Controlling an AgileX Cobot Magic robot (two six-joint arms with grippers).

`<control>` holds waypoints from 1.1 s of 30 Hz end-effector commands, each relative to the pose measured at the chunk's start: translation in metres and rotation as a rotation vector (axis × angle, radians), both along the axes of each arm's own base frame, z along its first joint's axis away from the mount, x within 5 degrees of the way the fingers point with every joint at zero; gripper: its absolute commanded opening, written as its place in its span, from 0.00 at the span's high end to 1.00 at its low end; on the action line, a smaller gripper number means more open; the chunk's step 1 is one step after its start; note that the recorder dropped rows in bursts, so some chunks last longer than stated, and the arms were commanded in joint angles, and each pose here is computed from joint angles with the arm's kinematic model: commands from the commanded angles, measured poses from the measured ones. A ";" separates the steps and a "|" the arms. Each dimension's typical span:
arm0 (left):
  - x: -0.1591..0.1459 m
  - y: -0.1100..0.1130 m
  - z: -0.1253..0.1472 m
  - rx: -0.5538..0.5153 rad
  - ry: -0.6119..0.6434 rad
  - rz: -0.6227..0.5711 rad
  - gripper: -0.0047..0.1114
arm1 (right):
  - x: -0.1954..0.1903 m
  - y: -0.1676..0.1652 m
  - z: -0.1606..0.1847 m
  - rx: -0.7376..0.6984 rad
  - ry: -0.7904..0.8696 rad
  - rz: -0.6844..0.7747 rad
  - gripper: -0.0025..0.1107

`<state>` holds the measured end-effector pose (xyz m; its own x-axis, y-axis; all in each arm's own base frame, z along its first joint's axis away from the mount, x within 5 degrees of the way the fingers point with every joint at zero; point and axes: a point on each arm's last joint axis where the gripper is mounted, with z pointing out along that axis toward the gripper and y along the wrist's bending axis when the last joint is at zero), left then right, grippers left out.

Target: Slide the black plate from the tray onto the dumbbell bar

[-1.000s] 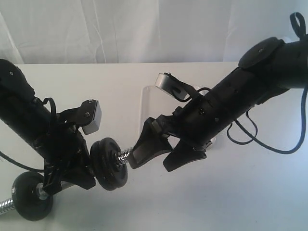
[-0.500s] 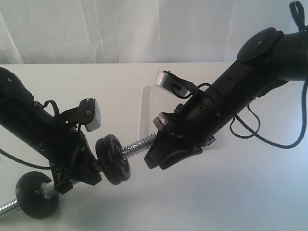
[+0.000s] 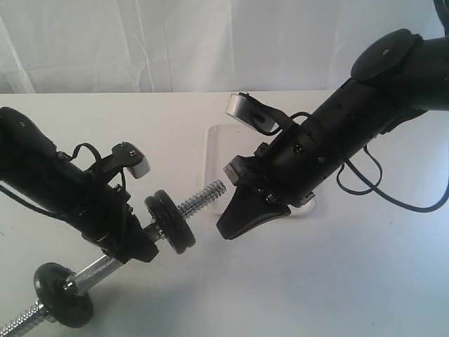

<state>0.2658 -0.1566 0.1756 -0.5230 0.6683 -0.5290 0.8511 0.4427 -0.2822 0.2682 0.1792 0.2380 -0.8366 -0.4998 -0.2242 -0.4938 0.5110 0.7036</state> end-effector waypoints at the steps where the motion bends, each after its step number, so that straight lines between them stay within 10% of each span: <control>1: 0.001 -0.008 0.024 -0.136 0.077 0.142 0.96 | -0.001 -0.001 0.006 0.003 -0.019 0.005 0.98; 16: 0.005 -0.002 0.019 -0.074 0.216 0.411 0.96 | -0.001 -0.001 0.006 0.006 -0.017 0.002 0.98; 33: 0.010 -0.004 -0.017 -0.012 0.346 0.450 0.96 | -0.001 -0.001 0.007 0.009 -0.016 0.001 0.98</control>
